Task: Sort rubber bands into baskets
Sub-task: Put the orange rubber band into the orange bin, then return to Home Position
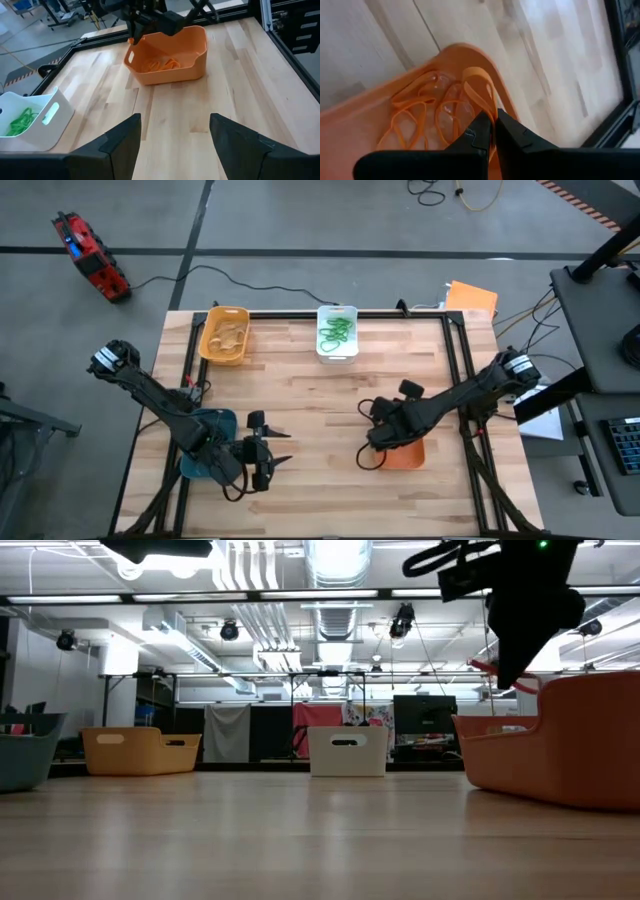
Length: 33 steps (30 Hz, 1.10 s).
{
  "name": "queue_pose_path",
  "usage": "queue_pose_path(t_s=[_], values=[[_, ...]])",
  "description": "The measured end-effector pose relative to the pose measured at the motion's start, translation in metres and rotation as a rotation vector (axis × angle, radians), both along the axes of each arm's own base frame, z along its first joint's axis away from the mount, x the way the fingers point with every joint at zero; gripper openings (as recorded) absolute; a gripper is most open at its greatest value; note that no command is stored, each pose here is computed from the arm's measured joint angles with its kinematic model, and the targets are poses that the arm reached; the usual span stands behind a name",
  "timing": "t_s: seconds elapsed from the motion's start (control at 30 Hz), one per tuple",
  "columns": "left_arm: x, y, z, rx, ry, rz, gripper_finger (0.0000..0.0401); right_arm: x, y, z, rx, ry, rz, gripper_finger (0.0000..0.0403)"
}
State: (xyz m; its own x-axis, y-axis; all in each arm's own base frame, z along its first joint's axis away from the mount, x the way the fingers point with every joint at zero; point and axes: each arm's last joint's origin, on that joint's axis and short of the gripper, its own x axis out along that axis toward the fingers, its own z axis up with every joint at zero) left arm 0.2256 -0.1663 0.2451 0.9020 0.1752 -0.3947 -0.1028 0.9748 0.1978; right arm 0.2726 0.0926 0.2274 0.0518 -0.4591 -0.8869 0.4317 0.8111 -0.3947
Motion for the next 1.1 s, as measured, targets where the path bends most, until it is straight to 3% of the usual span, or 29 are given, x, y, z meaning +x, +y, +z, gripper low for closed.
queue_pose_path(t_s=[0.13,0.53,0.67,0.8,0.93,1.03,1.1], values=[[0.0,0.0,0.0,0.0,0.0,0.0,0.022,-0.008,-0.002,0.002,0.071,-0.05,-0.037,0.0028],[0.0,0.0,0.0,0.001,0.001,0.001,0.022,-0.037,-0.012,-0.001,0.142,-0.171,-0.093,0.0154],[0.0,0.0,0.0,0.001,0.001,0.0,0.022,-0.033,-0.01,-0.005,0.192,-0.301,-0.062,0.0175],[0.0,0.0,0.0,0.0,0.0,-0.001,0.022,-0.008,-0.001,-0.003,0.196,-0.57,0.142,0.0182],[0.006,-0.002,0.006,-0.022,-0.078,-0.016,0.022,0.019,0.014,0.006,0.101,-0.906,0.466,0.0183],[0.019,0.004,0.014,0.063,-0.133,-0.164,0.022,0.031,0.021,0.009,-0.048,-1.078,0.771,0.0183],[0.029,0.018,0.019,0.088,-0.159,-0.274,0.022,0.037,0.011,0.012,-0.067,-1.175,0.868,0.0183]])
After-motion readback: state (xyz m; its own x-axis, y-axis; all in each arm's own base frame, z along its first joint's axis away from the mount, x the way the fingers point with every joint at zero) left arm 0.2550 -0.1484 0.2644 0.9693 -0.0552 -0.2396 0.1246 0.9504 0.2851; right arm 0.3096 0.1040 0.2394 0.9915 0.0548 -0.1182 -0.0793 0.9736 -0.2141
